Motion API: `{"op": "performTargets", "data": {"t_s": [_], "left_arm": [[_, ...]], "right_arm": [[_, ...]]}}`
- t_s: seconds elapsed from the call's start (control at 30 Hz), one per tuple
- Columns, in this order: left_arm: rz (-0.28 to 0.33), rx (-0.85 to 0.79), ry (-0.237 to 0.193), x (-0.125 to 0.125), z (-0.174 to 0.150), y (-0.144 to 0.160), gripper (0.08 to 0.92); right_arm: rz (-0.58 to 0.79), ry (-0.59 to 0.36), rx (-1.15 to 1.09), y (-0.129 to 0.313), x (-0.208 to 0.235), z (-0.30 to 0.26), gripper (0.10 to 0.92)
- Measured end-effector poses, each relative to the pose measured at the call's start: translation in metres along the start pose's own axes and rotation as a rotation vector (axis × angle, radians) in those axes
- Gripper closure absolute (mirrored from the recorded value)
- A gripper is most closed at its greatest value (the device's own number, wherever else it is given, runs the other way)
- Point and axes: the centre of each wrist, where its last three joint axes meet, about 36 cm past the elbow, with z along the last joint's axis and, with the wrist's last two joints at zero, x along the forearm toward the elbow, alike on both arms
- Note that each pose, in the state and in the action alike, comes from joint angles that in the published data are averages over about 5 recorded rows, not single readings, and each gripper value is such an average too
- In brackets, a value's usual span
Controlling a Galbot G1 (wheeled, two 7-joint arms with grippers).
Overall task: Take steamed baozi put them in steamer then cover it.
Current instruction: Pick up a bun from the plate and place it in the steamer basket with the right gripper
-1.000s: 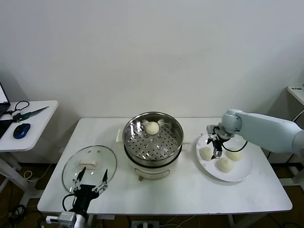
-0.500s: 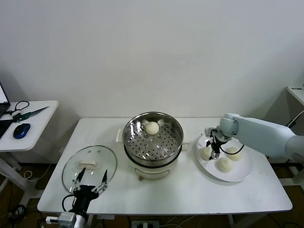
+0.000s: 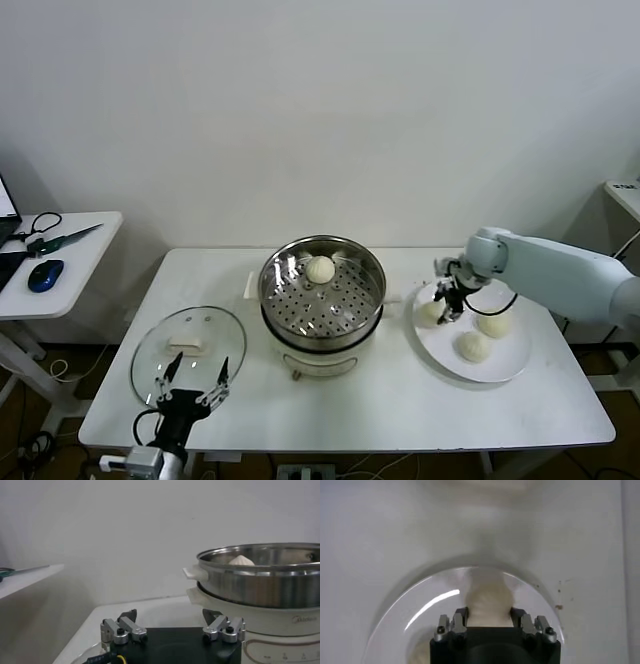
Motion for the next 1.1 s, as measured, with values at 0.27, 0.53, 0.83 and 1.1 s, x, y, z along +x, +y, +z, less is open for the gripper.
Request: {"op": "performTargets", "data": {"t_s": [0.27, 0.53, 0.83, 1.1], "left_arm": [[0.000, -0.006, -0.002, 0.000, -0.005, -0.001, 0.177], [0.006, -0.006, -0.004, -0.001, -0.010, -0.003, 0.177], [0.011, -0.003, -0.006, 0.001, -0.017, -0.008, 0.177], [0.005, -0.005, -0.012, 0.001, -0.021, -0.007, 0.177]], "right_arm": [[0.065, -0.093, 0.078, -0.028, 0.121, -0.069, 0.437], [0.075, -0.203, 0.168, -0.011, 0.169, -0.180, 0.436], [0.039, -0.203, 0.211, 0.024, 0.121, -0.272, 0.428], [0.037, -0.157, 0.210, 0.042, 0.062, -0.303, 0.434]]}}
